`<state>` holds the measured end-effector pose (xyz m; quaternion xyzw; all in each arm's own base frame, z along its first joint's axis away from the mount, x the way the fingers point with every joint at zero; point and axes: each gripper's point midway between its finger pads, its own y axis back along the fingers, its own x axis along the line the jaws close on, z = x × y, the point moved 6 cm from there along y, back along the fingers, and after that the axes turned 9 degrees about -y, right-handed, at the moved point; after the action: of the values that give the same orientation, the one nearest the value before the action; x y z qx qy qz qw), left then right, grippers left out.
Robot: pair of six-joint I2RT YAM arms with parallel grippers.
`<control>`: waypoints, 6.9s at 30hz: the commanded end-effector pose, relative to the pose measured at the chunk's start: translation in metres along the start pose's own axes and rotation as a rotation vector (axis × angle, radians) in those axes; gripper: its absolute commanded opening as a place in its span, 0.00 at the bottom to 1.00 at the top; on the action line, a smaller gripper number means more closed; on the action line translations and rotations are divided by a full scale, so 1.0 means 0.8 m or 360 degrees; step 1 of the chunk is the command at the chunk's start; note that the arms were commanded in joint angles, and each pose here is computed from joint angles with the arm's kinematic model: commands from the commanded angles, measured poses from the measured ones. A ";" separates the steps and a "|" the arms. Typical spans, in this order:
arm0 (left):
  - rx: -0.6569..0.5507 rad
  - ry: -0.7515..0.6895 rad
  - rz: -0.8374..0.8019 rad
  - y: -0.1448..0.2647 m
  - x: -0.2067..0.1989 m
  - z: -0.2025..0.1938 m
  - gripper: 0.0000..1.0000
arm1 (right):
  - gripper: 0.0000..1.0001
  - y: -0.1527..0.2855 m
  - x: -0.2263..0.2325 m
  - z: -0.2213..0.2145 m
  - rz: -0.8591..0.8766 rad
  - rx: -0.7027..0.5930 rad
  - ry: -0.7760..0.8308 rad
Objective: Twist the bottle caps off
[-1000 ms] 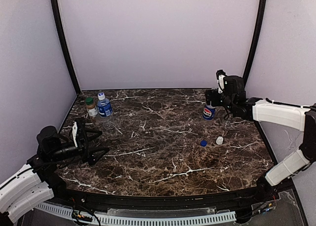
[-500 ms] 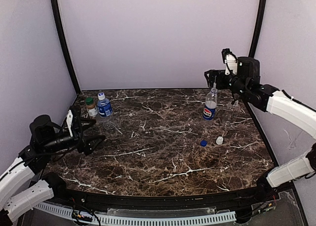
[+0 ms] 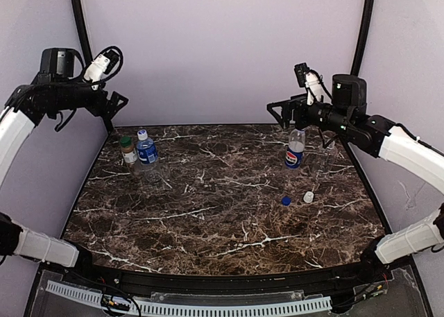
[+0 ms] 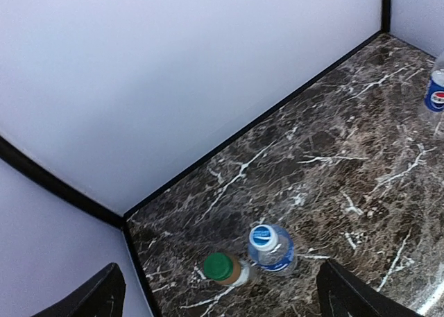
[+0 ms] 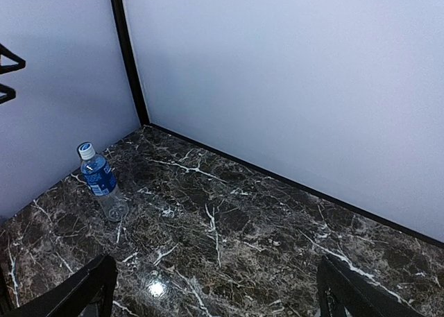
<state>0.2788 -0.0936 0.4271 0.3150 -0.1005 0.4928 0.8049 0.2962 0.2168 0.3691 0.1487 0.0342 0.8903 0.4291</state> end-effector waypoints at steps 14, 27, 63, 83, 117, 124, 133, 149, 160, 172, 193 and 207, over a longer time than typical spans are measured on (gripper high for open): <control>0.0532 0.0461 -0.0121 -0.133 0.041 -0.158 0.97 | 0.99 0.026 0.020 -0.011 0.0099 0.0051 0.0009; 0.0647 0.0582 -0.0160 -0.208 0.025 -0.216 0.67 | 0.99 0.010 0.017 -0.026 0.0068 0.0120 -0.0030; -0.0130 -0.0247 -0.0218 -0.017 0.035 0.084 0.01 | 0.99 0.033 0.089 -0.011 0.0406 -0.0047 0.0330; -0.0511 -0.0404 -0.1567 0.091 -0.157 0.126 0.01 | 0.98 -0.071 0.274 -0.063 0.1169 -0.0109 0.0539; -0.0963 0.0309 -0.1132 0.057 -0.175 0.069 0.91 | 0.37 -0.094 0.334 -0.064 0.0879 -0.0528 -0.0146; -0.1003 0.0395 -0.1222 0.058 -0.179 0.073 0.81 | 0.36 -0.100 0.351 -0.068 0.1014 -0.0529 -0.0152; -0.0882 0.0484 -0.1179 0.037 -0.186 0.053 0.54 | 0.37 -0.100 0.363 -0.063 0.1110 -0.0531 -0.0134; -0.0624 -0.0590 -0.0057 0.004 -0.137 -0.006 0.28 | 0.99 -0.017 0.301 -0.061 0.0951 0.0051 0.0215; -0.0505 -0.1684 0.0641 0.003 -0.132 0.021 0.31 | 0.92 -0.036 0.281 -0.001 0.0555 0.0189 -0.0333; -0.0580 -0.2141 0.0820 -0.001 -0.150 0.012 0.30 | 0.83 -0.075 0.296 -0.016 0.0839 0.0327 -0.0497; -0.0602 -0.2167 0.0829 0.001 -0.153 0.008 0.26 | 0.52 -0.091 0.281 -0.036 0.0912 0.0334 -0.0620; -0.0608 -0.2142 0.0828 0.003 -0.150 0.013 0.25 | 0.49 -0.085 0.272 -0.050 0.0908 0.0316 -0.0641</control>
<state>0.2243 -0.1891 0.3664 0.3897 -0.7235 0.3213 0.4706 0.2083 0.4384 0.3520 0.3761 0.0239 0.9133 0.1548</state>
